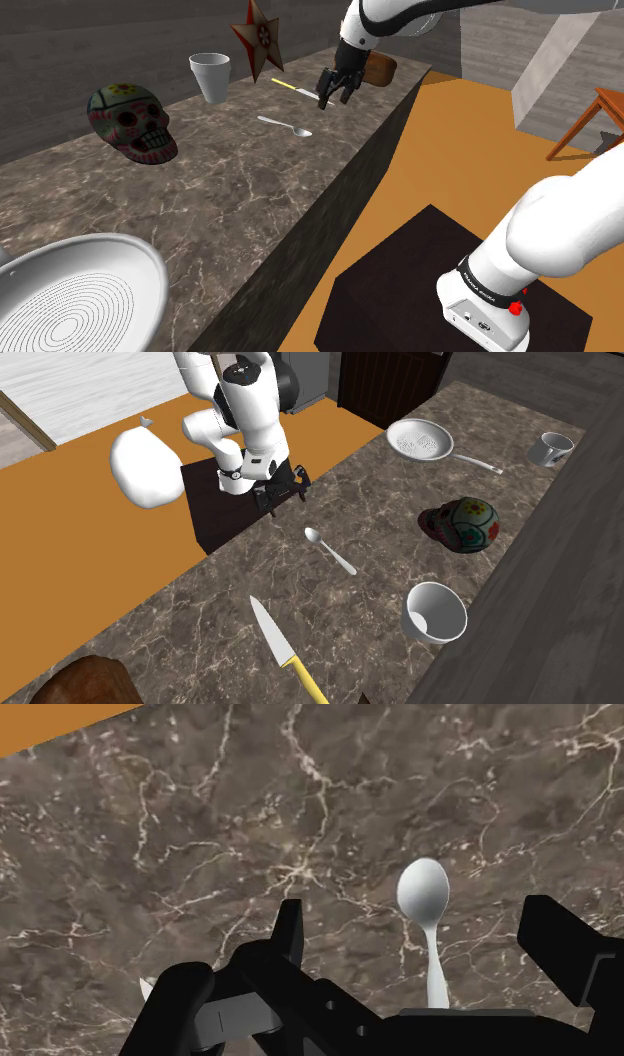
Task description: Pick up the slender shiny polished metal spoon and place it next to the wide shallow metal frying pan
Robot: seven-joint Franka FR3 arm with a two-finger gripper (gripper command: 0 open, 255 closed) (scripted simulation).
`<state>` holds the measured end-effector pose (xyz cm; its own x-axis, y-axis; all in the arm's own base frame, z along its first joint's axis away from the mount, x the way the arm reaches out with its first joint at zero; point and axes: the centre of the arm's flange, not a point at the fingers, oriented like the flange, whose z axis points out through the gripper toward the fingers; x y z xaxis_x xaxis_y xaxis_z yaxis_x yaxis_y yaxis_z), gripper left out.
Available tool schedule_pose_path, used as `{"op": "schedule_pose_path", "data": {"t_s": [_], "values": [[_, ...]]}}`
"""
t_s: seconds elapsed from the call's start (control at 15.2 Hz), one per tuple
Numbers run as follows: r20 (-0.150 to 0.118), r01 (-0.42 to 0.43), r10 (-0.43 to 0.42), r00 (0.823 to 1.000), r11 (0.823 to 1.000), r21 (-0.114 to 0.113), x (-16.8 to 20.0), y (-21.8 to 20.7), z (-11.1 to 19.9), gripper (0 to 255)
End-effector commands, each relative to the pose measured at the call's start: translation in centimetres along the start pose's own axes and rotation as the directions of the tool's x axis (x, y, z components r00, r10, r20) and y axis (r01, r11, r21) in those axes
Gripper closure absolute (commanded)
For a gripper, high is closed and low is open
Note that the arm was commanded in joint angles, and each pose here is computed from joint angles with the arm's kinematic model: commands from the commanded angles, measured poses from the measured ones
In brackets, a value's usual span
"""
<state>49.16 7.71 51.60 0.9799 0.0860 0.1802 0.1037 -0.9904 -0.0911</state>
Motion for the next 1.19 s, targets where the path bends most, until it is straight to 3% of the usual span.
{"op": "schedule_pose_path", "data": {"t_s": [0.0, 0.59, 1.12], "values": [[-0.008, 0.006, -0.006, 1.0, 1.0, 0.007, 2.2, -0.9, 1.5, 0], [-0.038, 0.036, -0.035, 0.999, 0.999, 0.036, 10.8, -4.9, 7.9, 0], [-0.04, 0.038, -0.036, 0.999, 0.999, 0.038, 11.5, -5.3, 12.0, 0]]}}
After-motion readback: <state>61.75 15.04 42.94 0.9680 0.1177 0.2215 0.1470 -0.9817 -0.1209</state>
